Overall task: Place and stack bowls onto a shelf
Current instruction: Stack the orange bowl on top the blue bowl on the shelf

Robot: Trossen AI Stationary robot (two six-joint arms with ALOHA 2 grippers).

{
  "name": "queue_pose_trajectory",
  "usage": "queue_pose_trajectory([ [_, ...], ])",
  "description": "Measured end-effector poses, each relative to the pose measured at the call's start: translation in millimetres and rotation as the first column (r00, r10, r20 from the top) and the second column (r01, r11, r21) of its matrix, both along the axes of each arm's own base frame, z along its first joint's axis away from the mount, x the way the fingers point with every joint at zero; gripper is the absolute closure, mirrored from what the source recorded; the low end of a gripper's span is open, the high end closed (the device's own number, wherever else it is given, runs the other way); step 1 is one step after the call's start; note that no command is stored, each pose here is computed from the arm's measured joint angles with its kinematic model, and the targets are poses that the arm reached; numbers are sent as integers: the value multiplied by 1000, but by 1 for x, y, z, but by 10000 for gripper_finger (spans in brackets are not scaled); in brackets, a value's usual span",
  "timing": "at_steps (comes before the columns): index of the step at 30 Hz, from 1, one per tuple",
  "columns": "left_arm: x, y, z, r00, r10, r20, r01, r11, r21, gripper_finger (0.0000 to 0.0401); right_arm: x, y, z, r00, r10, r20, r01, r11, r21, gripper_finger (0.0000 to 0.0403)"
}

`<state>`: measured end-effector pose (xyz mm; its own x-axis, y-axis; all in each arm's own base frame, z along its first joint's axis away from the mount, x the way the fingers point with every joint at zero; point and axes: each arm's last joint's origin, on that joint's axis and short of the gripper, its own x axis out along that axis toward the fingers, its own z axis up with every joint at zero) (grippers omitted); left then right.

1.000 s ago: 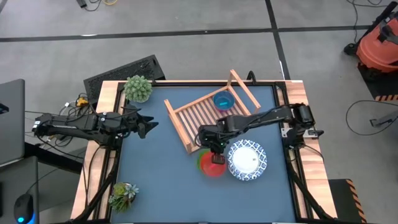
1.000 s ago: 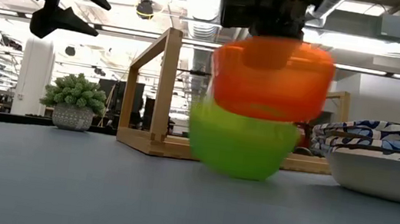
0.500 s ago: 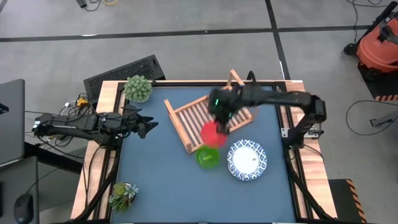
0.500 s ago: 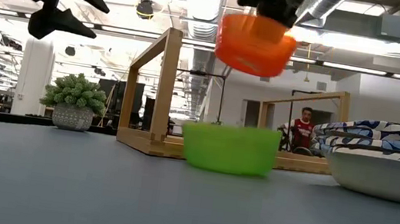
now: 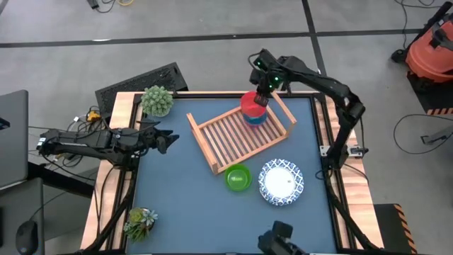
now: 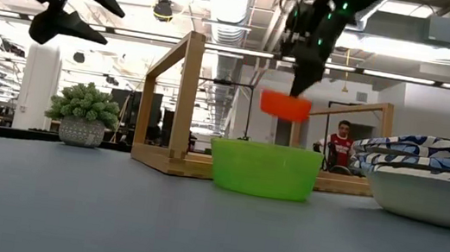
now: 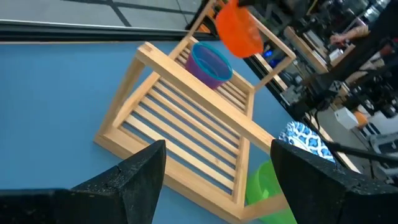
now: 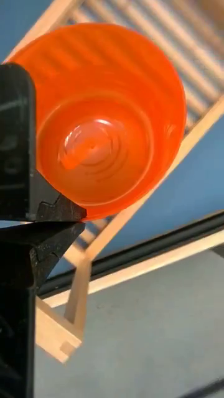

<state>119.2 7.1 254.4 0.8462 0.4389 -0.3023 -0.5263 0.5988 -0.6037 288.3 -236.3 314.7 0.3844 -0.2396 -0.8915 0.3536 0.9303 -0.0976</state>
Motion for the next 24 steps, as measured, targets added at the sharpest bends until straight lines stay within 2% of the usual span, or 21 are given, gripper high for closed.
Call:
queue_pose_trajectory([
  [6,-1,1,0,999,40,7,-40,999,1,127,-1,-24,-33,995,43,-94,-38,998,55,386],
  [14,-1,2,0,997,76,12,-77,997,9,127,7,-31,-57,985,98,-143,-85,992,90,386],
  [21,-1,2,0,997,80,13,-80,997,8,127,10,-33,-64,981,109,-161,-94,991,96,384],
  [24,-1,2,0,997,81,13,-81,997,7,127,9,-33,-63,981,107,-160,-93,991,98,356],
])
